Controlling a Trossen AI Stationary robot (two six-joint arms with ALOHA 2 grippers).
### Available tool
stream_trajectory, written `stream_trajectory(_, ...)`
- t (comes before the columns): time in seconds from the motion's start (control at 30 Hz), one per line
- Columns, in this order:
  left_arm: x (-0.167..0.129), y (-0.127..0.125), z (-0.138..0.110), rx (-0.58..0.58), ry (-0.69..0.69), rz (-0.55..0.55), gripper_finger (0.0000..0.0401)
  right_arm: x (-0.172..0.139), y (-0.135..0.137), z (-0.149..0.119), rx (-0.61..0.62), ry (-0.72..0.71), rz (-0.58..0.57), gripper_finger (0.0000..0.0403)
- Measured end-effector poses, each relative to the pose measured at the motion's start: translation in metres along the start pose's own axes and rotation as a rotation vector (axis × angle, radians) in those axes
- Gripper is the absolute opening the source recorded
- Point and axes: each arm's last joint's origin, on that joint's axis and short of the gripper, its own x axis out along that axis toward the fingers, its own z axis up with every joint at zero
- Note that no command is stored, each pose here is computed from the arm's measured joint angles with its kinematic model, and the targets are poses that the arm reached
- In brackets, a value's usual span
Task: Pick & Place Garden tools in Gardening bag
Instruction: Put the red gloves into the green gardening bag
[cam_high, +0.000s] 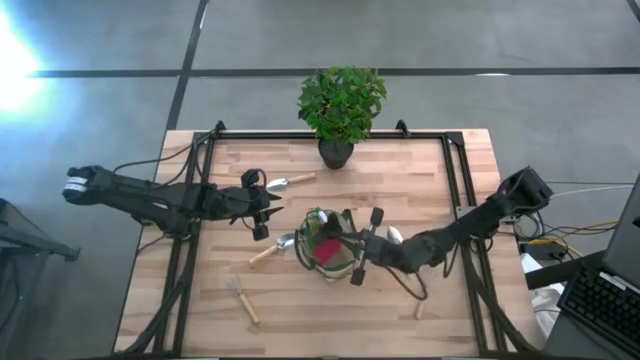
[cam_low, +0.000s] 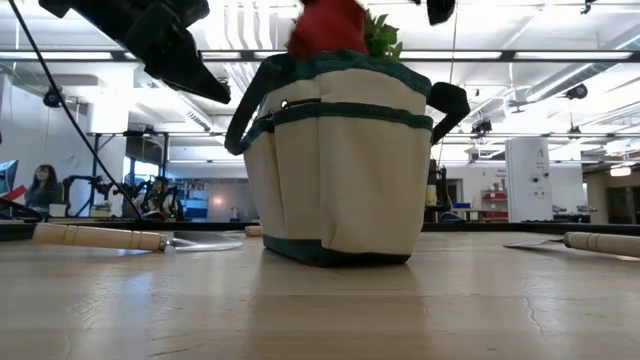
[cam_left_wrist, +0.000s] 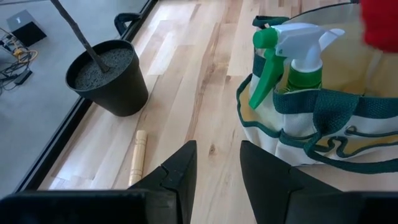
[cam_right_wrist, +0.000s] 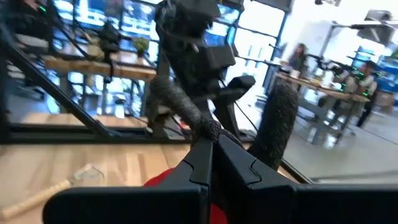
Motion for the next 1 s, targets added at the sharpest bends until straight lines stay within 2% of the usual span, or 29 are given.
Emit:
stream_trajectory(0.5,0.000,0.000,0.000,0.002,0.000,0.000,0.0126,0.004,0.008,-0.021,0.011,0.060,-0.042,0.0008)
stream_trajectory(0.8,0.000,0.000,0.000,0.002,0.000,0.000,0.0126,0.001,0.009,-0.035,-0.036,0.168,-0.074,0.0008)
stream_trajectory(1.0,0.000,0.000,0.000,0.002,0.000,0.000,0.0126,-0.003,0.014,-0.035,-0.028,0.171,-0.035,0.0008)
